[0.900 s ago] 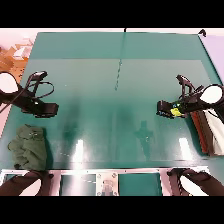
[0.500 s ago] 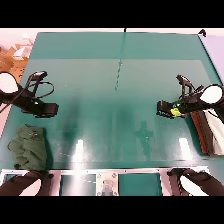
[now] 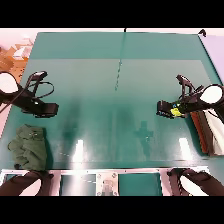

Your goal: Fold the shirts.

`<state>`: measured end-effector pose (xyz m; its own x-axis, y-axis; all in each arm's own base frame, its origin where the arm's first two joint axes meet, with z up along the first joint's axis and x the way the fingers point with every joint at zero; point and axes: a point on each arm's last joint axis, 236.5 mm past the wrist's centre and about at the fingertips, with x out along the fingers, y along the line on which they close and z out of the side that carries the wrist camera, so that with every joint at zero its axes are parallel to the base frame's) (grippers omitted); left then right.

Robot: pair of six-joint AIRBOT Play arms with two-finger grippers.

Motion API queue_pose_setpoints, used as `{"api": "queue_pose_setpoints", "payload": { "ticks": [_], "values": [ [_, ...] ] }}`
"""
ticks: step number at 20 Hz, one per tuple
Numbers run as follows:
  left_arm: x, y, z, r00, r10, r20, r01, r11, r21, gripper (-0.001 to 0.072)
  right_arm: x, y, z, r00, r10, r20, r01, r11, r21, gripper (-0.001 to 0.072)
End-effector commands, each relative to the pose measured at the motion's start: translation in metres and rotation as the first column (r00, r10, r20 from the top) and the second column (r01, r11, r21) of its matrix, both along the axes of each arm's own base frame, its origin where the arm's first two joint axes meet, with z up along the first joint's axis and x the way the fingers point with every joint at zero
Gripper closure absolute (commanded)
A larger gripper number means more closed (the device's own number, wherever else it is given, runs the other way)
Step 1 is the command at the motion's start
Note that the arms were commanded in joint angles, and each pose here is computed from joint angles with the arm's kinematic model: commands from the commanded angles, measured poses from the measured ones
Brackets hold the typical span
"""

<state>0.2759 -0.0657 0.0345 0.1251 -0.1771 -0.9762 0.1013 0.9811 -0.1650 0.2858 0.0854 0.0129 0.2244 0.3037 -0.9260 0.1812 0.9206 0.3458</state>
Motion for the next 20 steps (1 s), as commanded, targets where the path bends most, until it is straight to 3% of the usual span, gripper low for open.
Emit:
{"api": "queue_pose_setpoints", "payload": {
  "ticks": [1, 4, 5, 6, 7, 9, 11, 13, 17, 20],
  "values": [
    [0.023, -0.001, 0.004, 0.995, 0.016, 0.097, -0.016, 1.0, -0.007, 0.0683, 0.0, 0.0, 0.0, 1.0, 0.0, 0.002, 0.0, 1.0, 0.0, 0.0694],
    [0.044, 0.0, 0.01, 0.982, 0.03, 0.186, -0.029, 1.0, -0.011, 0.0682, 0.007, 0.0, 0.002, 1.0, -0.008, 0.028, 0.008, 1.0, 0.001, 0.0694],
    [0.045, 0.006, 0.008, 0.982, 0.016, 0.189, -0.02, 1.0, 0.021, 0.0611, 0.007, 0.0, 0.002, 1.0, -0.009, 0.028, 0.009, 1.0, 0.001, 0.0694],
    [0.038, 0.021, 0.003, 0.987, -0.009, 0.158, -0.006, 0.996, 0.092, 0.0156, 0.007, 0.0, 0.002, 0.999, -0.009, 0.031, 0.009, 1.0, 0.002, 0.0693],
    [0.029, 0.044, -0.001, 0.993, -0.001, 0.118, -0.021, 0.982, 0.186, 0.0011, 0.007, 0.0, 0.002, 0.999, -0.01, 0.032, 0.01, 1.0, 0.001, 0.0693],
    [0.003, 0.094, -0.001, 1.0, 0.022, 0.01, -0.024, 0.921, 0.39, -0.0005, 0.007, 0.0, 0.002, 0.999, -0.009, 0.032, 0.009, 1.0, 0.001, 0.0693],
    [-0.028, 0.125, -0.003, 0.988, 0.128, -0.087, -0.071, 0.872, 0.485, -0.0005, 0.007, 0.0, 0.002, 0.999, -0.005, 0.033, 0.005, 1.0, -0.001, 0.0675],
    [-0.056, 0.136, -0.023, 0.96, 0.22, -0.174, -0.11, 0.867, 0.486, -0.0005, 0.008, -0.001, 0.001, 0.999, 0.001, 0.036, -0.001, 1.0, -0.005, 0.0553],
    [-0.111, 0.145, -0.081, 0.902, 0.275, -0.332, -0.09, 0.873, 0.479, -0.0005, 0.007, -0.001, 0.001, 0.999, 0.001, 0.036, -0.001, 1.0, -0.006, 0.055],
    [-0.109, 0.131, -0.115, 0.919, 0.257, -0.298, -0.123, 0.907, 0.403, -0.0004, 0.01, -0.001, 0.002, 0.999, -0.003, 0.048, 0.003, 1.0, -0.005, 0.0551]
  ]
}}
